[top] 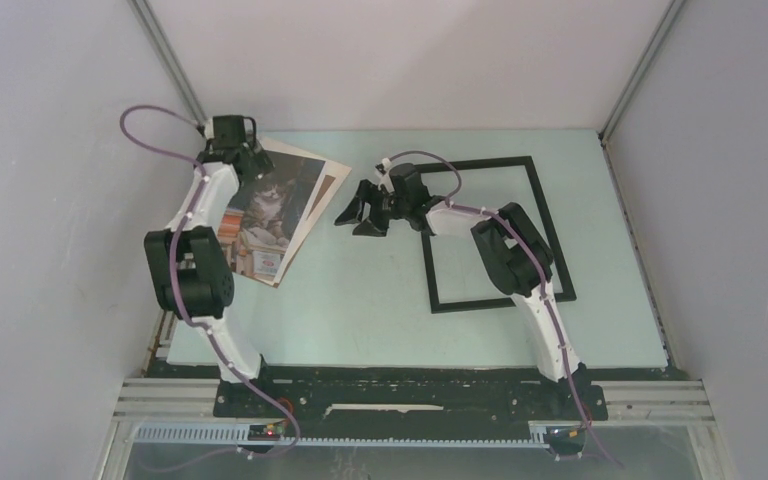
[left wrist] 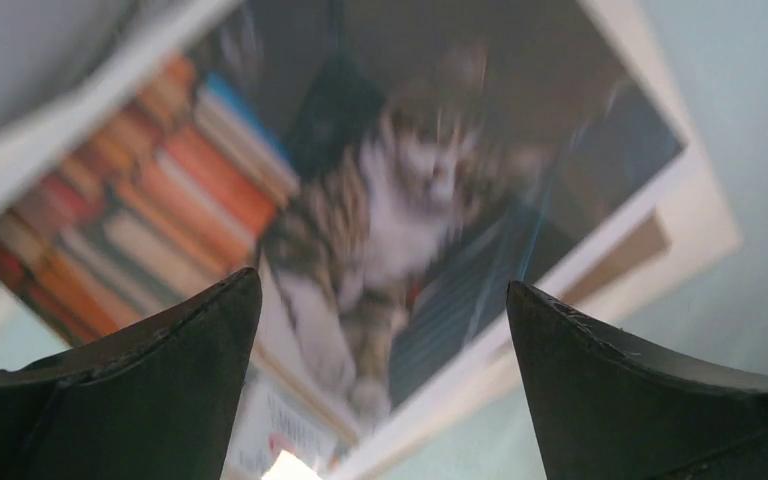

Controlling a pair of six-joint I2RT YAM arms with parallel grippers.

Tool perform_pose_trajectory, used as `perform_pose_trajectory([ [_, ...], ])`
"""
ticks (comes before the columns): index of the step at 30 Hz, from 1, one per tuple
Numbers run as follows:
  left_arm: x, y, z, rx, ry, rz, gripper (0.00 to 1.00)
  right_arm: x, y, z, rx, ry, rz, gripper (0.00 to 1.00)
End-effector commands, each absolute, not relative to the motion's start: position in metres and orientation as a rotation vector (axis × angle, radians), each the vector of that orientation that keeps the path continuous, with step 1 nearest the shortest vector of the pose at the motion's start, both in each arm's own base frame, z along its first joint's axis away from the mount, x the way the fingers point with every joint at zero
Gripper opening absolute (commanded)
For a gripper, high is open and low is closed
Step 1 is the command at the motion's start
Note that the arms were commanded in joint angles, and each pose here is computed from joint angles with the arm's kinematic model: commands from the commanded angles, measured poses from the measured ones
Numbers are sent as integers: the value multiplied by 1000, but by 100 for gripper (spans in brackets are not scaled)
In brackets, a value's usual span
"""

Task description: Put the photo into the frame

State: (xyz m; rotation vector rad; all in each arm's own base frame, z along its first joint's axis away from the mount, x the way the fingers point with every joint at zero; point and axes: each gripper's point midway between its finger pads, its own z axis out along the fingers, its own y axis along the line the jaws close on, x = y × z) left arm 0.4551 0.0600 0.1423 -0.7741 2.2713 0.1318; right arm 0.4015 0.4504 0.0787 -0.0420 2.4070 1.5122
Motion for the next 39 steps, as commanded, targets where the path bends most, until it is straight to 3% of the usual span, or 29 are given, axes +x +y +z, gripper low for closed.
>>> perform_pose_trajectory([
  [1, 510, 123, 156, -712, 2175, 367, 100, 397, 452, 116, -130, 2292, 1607, 80],
  [13, 612, 180, 125, -639, 2187, 159, 100, 398, 442, 118, -143, 2272, 1656, 79],
  [16, 609, 201, 124, -761, 2134, 175, 100, 397, 441, 119, -150, 2270, 1671, 79],
  [20, 616, 199, 109, -910, 2071, -119, 100, 396, 442, 119, -151, 2265, 1689, 79],
  [24, 623, 193, 94, -970, 2060, -202, 100, 394, 443, 119, -157, 2262, 1708, 78],
  [34, 614, 217, 77, -1093, 2026, -64, 100, 394, 444, 119, -157, 2255, 1723, 78],
  [39, 594, 227, 59, -1323, 1986, -17, 98, 393, 445, 118, -158, 2254, 1730, 78],
])
